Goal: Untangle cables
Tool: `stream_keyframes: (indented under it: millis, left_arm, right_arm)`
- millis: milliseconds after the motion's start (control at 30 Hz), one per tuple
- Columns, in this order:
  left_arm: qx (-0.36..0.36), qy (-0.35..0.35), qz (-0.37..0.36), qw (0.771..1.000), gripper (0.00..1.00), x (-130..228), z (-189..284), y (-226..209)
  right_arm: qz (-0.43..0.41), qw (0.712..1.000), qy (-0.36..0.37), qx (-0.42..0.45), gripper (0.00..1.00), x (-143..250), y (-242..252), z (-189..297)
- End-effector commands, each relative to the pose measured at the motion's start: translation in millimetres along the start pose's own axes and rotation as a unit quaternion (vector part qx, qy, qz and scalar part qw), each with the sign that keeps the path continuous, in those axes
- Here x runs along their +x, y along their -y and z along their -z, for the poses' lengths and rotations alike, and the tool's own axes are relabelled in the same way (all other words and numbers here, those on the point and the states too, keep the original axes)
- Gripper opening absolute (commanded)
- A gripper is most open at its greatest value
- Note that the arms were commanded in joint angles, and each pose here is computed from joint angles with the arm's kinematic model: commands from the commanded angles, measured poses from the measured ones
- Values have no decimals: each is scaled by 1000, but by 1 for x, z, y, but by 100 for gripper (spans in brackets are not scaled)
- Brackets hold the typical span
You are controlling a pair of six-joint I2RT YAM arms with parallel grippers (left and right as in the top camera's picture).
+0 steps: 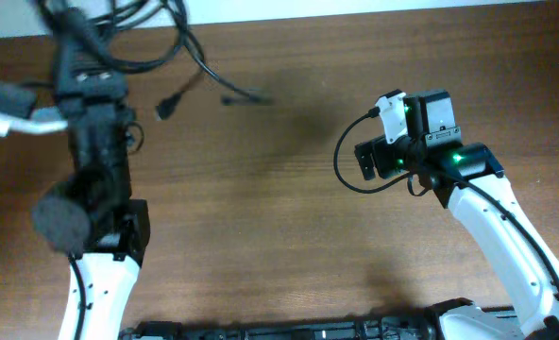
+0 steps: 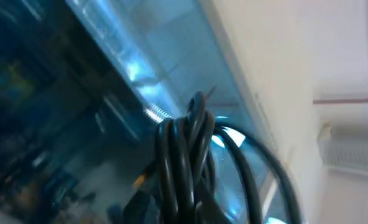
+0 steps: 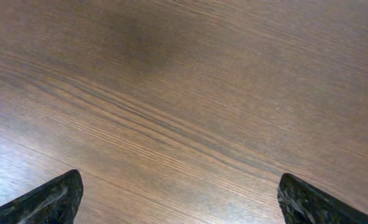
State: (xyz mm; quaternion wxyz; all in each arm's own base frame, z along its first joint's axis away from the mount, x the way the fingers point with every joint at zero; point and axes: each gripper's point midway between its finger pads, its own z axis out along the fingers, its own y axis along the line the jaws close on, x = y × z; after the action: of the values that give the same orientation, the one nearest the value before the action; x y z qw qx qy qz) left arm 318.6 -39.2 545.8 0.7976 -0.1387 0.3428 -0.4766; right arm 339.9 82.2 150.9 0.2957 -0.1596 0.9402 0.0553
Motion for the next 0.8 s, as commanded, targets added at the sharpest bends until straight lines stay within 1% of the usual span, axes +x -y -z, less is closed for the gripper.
stream_keyframes:
  millis: [0,33,67,100,133,167,200,233,267,367,433,467,533,600,633,667,700,767]
  left_arm:
    - [-54,-152,-34,986,0,58,9,-31]
    - [-99,-193,-37,975,0,76,20,-54]
    - [-150,-247,-58,956,0,97,38,-81]
    - [-166,-294,-87,937,0,113,52,-95]
    - [-155,-332,-115,924,0,124,61,-98]
    - [-116,-372,-150,908,0,137,69,-93]
    - [-59,-408,-178,893,0,149,76,-81]
    - [-21,-427,-190,884,0,156,80,-73]
    - [32,-448,-202,870,0,164,87,-60]
    - [122,-488,-200,841,0,179,106,-39]
    - [202,-514,-180,814,0,188,126,-20]
    - [222,-523,-170,805,0,190,133,-15]
    - [225,-538,-154,798,0,194,141,-15]
    - [232,-540,-159,793,0,200,143,-17]
    - [242,-540,-164,789,0,203,144,-16]
    - [255,-540,-169,784,0,207,146,-13]
    - [279,-538,-182,775,0,215,150,-8]
    - [296,-534,-195,768,0,220,152,-6]
  right_arm:
    - [-22,998,16,-54,99,-10,-18,7]
    - [-21,997,22,-65,99,-15,-21,10]
    - [-20,996,28,-78,99,-21,-26,16]
    - [-23,996,31,-82,99,-27,-27,22]
    - [-37,995,31,-82,99,-34,-27,32]
    - [-49,995,31,-82,99,-39,-27,39]
    - [-61,994,30,-83,99,-44,-28,49]
    - [-71,993,29,-86,99,-48,-29,58]
    - [-74,991,31,-104,99,-55,-35,72]
    - [-67,980,47,-181,99,-70,-62,98]
    - [-56,959,65,-268,99,-79,-89,115]
    - [-52,949,69,-303,99,-81,-99,122]
    - [-44,920,70,-383,99,-81,-122,141]
    - [-35,886,72,-457,99,-81,-140,162]
    - [-33,876,73,-475,99,-81,-144,168]
    - [-32,871,73,-486,99,-81,-146,172]
    - [-32,870,73,-487,99,-81,-146,172]
    - [-32,870,73,-487,98,-81,-146,172]
